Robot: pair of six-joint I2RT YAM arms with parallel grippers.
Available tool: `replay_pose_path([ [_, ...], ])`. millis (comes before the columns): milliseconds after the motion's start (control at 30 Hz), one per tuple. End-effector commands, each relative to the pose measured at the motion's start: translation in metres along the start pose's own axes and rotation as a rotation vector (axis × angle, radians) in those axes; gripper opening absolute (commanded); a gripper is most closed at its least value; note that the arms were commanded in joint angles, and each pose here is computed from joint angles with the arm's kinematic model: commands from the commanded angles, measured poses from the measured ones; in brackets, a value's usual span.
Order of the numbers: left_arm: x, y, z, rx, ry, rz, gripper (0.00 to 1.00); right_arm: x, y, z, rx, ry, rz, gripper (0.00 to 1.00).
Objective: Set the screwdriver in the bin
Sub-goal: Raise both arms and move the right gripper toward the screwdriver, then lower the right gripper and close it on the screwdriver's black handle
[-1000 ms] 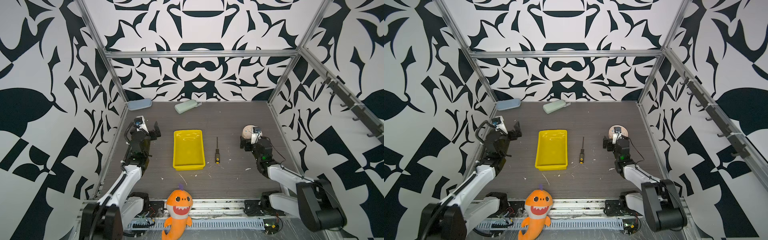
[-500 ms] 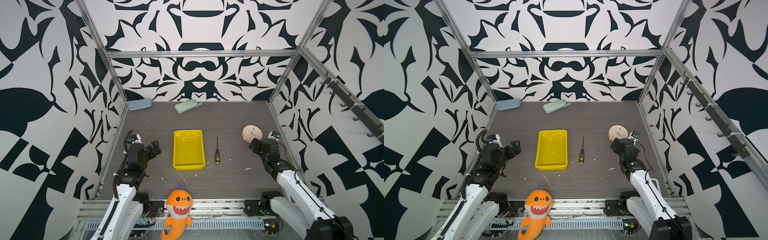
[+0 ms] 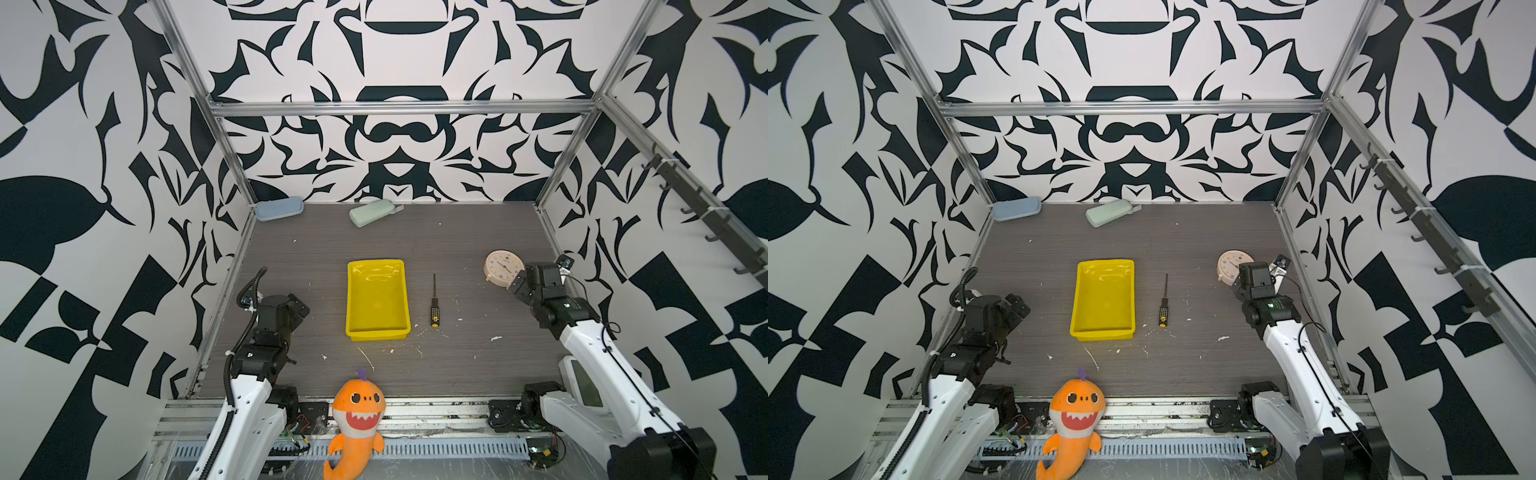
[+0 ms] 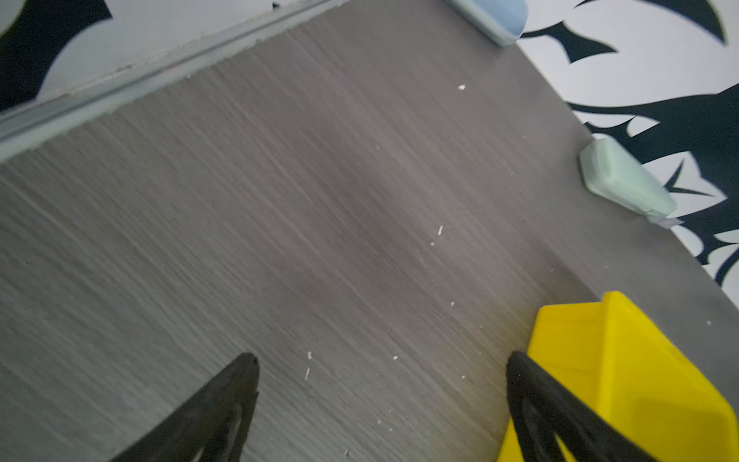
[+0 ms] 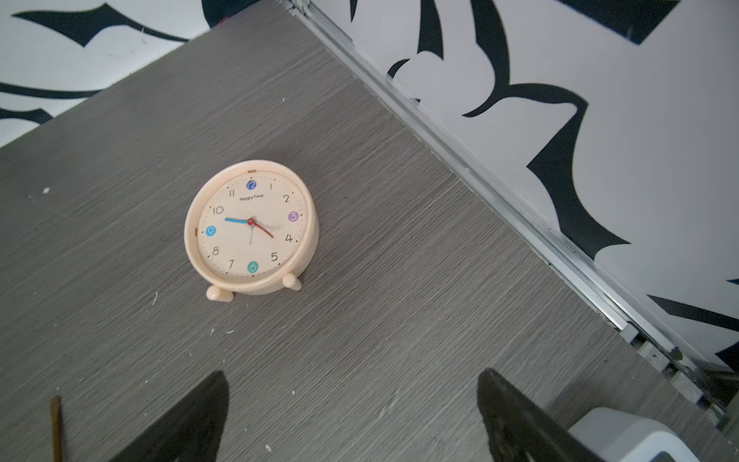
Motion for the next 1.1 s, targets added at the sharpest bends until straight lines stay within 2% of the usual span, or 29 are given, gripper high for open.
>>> replay_pose_path([
  [0,0.006,-0.001,-0.006,-0.021,0.004,-0.027,0.99,0.001,0.015,-0.012,-0.065,0.144,0.089,0.99],
  [100,0.006,-0.002,-0.006,-0.019,-0.013,-0.043,0.99,0.001,0.040,-0.022,-0.087,0.238,0.227,0.95],
  [233,0.005,-0.004,-0.010,-0.001,-0.017,-0.096,0.99,-0.008,0.079,-0.039,-0.176,0.313,0.296,0.92],
  [367,0.004,-0.003,-0.011,-0.004,-0.021,-0.102,0.99,-0.017,0.112,-0.069,-0.240,0.392,0.297,0.91],
  [533,0.006,-0.003,-0.013,-0.010,-0.010,-0.094,1.00,-0.020,0.139,-0.112,-0.272,0.495,0.293,0.80],
  [800,0.010,-0.007,-0.013,0.000,0.015,-0.102,1.00,-0.013,0.154,-0.162,-0.348,0.561,0.240,0.68],
  [1067,0.012,-0.008,-0.014,0.003,0.030,-0.098,1.00,0.002,0.153,-0.185,-0.391,0.591,0.200,0.62],
])
Point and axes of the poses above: each gripper's point midway between its finger pads, its own x axis out along the fingers, its own y axis along the line the jaws close on, z = x × y, the point moved 7 cm from there along -x, back along the fingers, and after that the axes turned 13 degrees about x, right-handed, at the moved point
